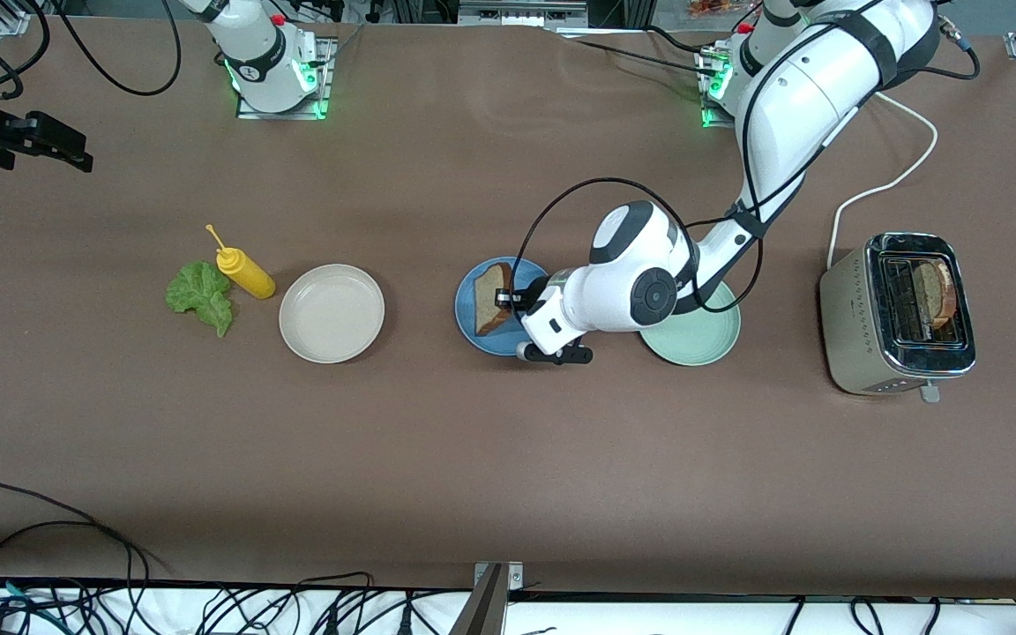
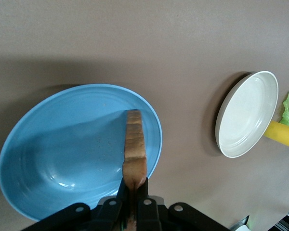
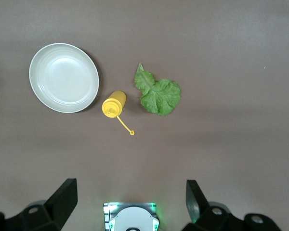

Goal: Make sandwich in blue plate with both arms
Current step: 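Lay the bread flat on the blue plate and open the left gripper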

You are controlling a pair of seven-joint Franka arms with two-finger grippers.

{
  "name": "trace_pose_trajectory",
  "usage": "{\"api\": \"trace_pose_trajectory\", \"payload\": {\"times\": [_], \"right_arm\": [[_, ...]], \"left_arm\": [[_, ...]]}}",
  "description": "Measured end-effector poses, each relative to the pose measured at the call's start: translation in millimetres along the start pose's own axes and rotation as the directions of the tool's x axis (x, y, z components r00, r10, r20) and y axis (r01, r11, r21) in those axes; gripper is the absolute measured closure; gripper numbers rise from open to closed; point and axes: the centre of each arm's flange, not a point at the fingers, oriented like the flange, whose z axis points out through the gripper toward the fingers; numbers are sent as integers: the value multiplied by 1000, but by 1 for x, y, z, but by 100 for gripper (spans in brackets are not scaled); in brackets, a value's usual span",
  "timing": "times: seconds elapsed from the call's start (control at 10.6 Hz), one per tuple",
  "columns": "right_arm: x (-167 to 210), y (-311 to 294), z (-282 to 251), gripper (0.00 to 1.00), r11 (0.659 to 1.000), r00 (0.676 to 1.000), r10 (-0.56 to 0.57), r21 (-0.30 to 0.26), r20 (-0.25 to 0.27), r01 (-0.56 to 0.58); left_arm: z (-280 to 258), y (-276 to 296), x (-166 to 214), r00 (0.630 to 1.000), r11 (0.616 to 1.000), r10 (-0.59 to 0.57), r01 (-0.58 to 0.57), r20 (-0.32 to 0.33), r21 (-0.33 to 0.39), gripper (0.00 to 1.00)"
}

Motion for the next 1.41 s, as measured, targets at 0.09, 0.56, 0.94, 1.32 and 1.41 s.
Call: {"api": "trace_pose_trajectory", "payload": {"times": [0.09,0.56,0.94,1.32,1.41], "right_arm": [[0,0,0,0,1000,1000,0,0,0,0],[0,0,0,0,1000,1000,0,0,0,0],[0,0,0,0,1000,1000,0,0,-1,0],[1,0,5,0,1000,1000,0,0,17,0],[3,0,11,0,1000,999,0,1,35,0]], "left_arm": [[0,-1,1,1000,1000,-1,1,-1,1,91],[-3,-9,7,999,998,39,-37,-37,58,37],[-17,-10,13,993,992,86,-77,-82,102,0],[-56,-12,16,986,981,114,-93,-118,170,0],[-69,-13,15,986,978,113,-89,-120,190,0]]}}
